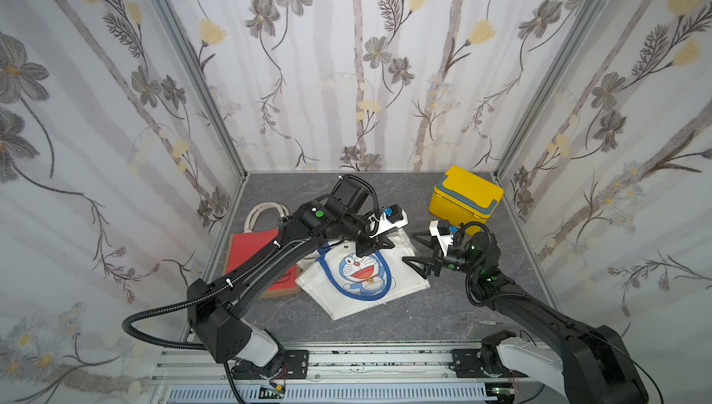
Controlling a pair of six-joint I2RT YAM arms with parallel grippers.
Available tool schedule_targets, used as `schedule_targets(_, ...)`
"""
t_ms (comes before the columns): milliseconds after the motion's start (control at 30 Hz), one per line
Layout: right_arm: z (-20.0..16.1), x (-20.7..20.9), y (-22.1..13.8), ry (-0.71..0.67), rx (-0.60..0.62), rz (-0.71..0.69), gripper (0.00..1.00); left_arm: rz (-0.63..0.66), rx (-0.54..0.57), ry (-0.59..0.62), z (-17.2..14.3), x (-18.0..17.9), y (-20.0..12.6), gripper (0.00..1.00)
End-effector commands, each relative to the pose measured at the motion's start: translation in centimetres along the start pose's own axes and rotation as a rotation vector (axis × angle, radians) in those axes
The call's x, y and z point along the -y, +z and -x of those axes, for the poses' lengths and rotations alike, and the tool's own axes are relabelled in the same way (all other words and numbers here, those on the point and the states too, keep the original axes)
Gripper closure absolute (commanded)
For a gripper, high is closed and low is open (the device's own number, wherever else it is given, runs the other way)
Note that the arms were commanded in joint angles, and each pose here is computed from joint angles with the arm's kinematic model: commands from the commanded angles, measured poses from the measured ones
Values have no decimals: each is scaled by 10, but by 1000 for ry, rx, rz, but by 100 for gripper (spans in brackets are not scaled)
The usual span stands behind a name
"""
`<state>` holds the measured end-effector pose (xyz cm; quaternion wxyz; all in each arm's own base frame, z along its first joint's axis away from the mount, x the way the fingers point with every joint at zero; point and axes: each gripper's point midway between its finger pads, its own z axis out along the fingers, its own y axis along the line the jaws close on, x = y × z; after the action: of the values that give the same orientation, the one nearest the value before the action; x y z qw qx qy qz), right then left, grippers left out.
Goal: Put away the canvas bag
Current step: Press the canvas bag at the center of the board.
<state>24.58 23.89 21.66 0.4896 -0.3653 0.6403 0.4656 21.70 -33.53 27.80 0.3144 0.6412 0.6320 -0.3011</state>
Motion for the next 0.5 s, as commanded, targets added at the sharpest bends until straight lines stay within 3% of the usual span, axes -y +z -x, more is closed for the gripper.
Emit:
schedule_targets(0,-3,-8,13,-59,-26,81,1,-32,27,116,6,4,0,100)
schedule_targets(167,-30,-6,16,-3,-80,91,24,13,29,134,7,-3,-2,100)
schedule_targets(233,-41,-8,13,6,-95,85,46,29,27,134,6,-6,-4,100)
schedule_targets(333,-51,-8,8,20,-103,55,99,39,20,130,4,-9,-6,100)
schedule_targets(467,-56,-8,3,32,-96,24,100,41,16,127,2,-10,-4,100)
